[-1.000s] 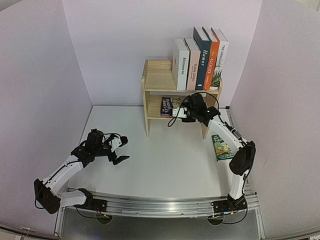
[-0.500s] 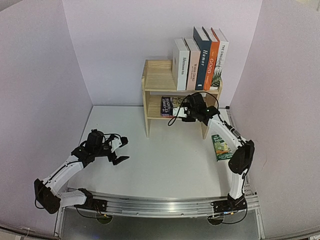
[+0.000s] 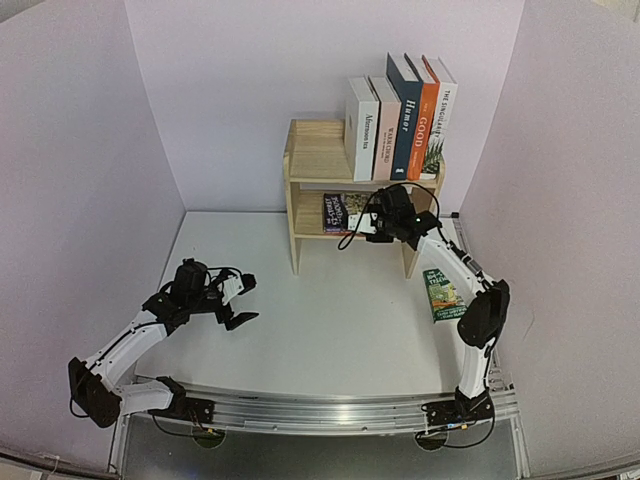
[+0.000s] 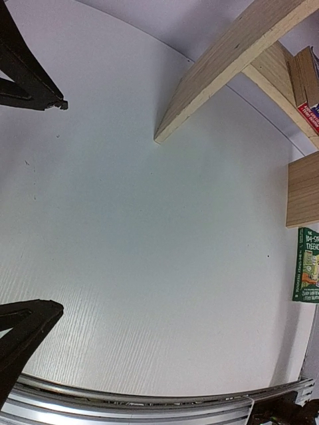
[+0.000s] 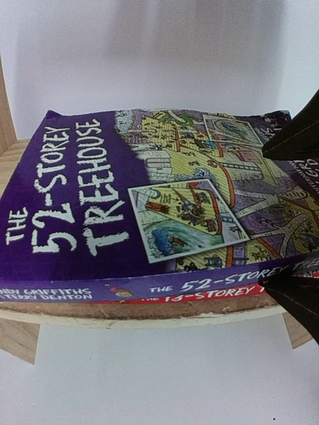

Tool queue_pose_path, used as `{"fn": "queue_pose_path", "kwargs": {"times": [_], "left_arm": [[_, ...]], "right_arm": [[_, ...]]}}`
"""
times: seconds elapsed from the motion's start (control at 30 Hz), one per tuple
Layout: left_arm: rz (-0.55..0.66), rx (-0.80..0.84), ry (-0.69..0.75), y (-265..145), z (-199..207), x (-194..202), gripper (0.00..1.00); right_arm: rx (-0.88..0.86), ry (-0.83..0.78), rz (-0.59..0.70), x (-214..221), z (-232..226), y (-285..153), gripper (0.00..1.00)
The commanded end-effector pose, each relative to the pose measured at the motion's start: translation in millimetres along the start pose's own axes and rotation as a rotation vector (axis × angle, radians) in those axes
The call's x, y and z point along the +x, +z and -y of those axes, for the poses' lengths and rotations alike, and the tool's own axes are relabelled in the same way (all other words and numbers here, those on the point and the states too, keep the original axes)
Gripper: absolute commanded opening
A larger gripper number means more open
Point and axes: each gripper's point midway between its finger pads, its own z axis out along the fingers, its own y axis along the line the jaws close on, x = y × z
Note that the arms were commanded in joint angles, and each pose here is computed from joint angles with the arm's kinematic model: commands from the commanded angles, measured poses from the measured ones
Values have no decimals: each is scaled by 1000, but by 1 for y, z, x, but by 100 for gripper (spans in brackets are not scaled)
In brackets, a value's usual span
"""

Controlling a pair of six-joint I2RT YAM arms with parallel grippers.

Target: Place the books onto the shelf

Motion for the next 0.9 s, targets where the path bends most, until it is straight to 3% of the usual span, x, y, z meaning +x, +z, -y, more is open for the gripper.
{"fn": "queue_pose_path", "kwargs": {"times": [0.0, 0.57, 0.87], "left_arm": [[-9, 4, 1, 1, 0, 1, 99], [-14, -1, 7, 0, 0, 3, 99], [-6, -6, 7, 1, 0, 3, 99]], "right_arm": [[35, 11, 51, -14, 14, -6, 57], [31, -11, 55, -24, 11, -1, 57], [54, 63, 75, -34, 14, -26, 60]]}}
